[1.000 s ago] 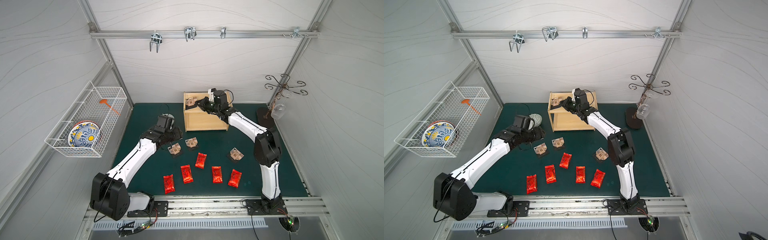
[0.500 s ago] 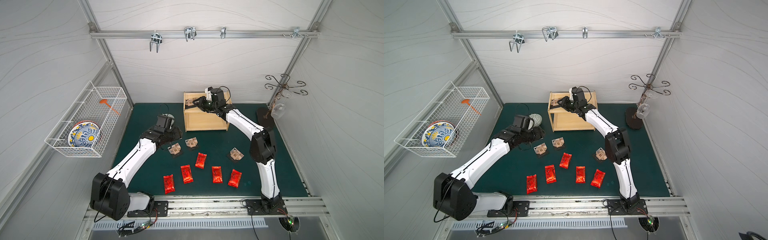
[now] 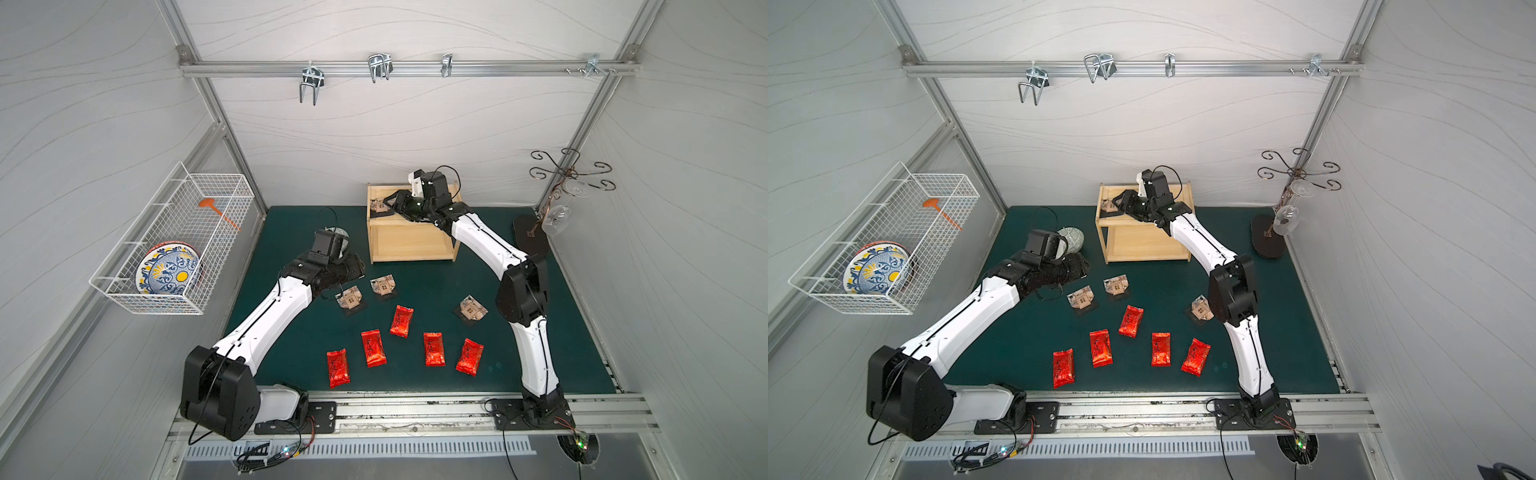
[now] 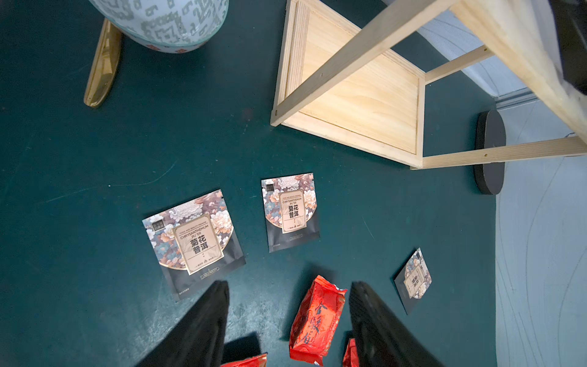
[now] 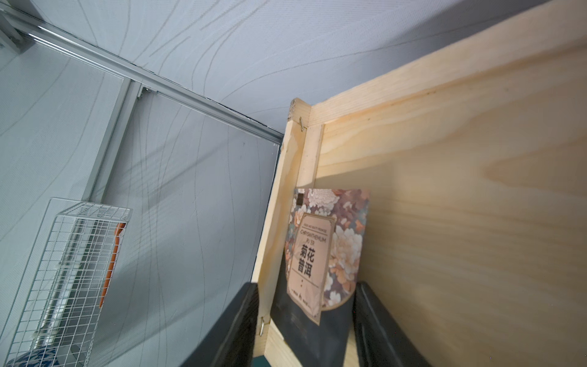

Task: Place the tea bags on the shelf by color
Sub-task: Place the tea bag on the shelf, then pick up the tea bag from the center of the board.

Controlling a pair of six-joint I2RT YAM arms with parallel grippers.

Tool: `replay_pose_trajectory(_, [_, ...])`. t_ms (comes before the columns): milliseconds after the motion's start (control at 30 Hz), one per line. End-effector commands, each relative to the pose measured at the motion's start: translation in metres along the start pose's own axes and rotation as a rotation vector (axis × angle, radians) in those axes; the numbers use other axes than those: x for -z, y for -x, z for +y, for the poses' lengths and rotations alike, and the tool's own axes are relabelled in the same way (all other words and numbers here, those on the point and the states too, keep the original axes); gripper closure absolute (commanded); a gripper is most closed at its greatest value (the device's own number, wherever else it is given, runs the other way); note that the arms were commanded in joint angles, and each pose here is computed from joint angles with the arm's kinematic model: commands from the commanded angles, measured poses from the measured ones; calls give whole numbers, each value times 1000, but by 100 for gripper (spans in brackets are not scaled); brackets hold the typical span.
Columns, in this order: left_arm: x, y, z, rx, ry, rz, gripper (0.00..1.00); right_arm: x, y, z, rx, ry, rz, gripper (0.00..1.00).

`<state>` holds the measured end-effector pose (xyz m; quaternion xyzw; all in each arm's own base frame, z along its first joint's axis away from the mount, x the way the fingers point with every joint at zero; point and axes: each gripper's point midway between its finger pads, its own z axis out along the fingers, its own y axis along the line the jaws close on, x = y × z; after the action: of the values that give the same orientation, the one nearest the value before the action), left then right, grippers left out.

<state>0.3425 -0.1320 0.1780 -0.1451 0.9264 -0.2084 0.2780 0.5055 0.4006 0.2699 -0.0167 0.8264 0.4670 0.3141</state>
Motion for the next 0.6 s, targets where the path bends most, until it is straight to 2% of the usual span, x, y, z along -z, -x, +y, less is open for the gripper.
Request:
replay_pose_trajectory(0, [2,6,-6,0,-34,-23,34,-2,3,-12,21,-28,17,46])
replay_pose_trajectory(233, [-1,4,-8,-1,-48,-3,35,38,24,21,158,7,-17,43])
replay_pose_trajectory(333, [-5,3,-9,2,-52,9,35,56,22,32,209,14,3,46])
replay_pose_trajectory(433, [-13,1,-7,4,-46,27,36,80,-3,39,261,34,38,51])
replay_pose_trajectory(567, [-28,-3,-17,5,-98,70,44,100,-74,30,337,78,93,55])
